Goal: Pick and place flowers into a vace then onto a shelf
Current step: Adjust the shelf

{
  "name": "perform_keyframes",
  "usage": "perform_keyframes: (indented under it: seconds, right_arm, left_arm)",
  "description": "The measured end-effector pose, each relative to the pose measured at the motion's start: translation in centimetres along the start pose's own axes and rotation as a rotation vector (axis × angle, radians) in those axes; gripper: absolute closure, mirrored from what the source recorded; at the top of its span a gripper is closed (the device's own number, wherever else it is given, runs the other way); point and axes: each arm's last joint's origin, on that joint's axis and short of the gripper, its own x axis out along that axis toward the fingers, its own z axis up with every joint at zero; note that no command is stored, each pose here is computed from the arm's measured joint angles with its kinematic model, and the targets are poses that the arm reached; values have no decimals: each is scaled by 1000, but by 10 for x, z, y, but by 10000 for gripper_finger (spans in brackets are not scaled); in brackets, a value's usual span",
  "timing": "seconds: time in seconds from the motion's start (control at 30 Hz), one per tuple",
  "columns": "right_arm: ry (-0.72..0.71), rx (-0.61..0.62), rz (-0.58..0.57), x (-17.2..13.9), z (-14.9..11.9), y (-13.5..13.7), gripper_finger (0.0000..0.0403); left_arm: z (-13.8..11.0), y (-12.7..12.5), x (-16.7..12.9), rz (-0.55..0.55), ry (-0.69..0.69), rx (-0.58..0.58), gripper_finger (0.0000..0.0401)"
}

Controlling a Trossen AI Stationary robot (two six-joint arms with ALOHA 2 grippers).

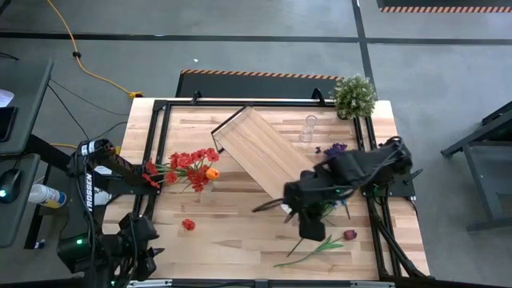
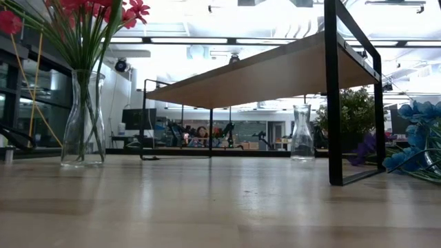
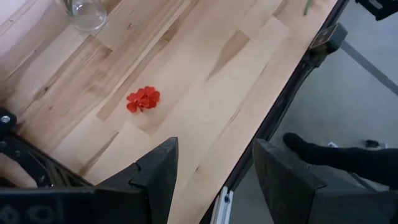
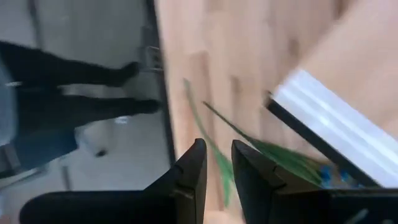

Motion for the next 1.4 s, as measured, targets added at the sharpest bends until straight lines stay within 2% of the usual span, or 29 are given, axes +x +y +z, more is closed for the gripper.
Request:
perform_keyframes:
  seconds: [0.17,0.3,0.47,0.67,0.87,1.0,1.17,1.4]
  right_arm:
    - [-63,17,-61,-4,-14,14,336]
    - [-63,32,-138,10,-25,21,336]
    - [17,85,-266,47,-39,21,336]
    - [126,202,-431,92,-59,7,336]
    - [227,308,-509,112,-83,-7,336]
    - [271,317,-536,122,-97,-6,336]
    - [226,372,-557,125,-110,4,336]
    - [-2,469,-652,124,-118,10,336]
  left_arm:
    - [1,0,0,-6,-21,13,162]
    - [1,-1,0,-8,-20,13,162]
    - [1,-1,0,-9,-20,12,162]
    - [1,-1,1,-9,-20,20,162]
    - [1,-1,1,-8,-20,20,162]
    - [1,0,1,-5,-20,24,162]
    - [1,0,1,-6,-20,40,162]
    - [1,0,1,-4,-20,41,162]
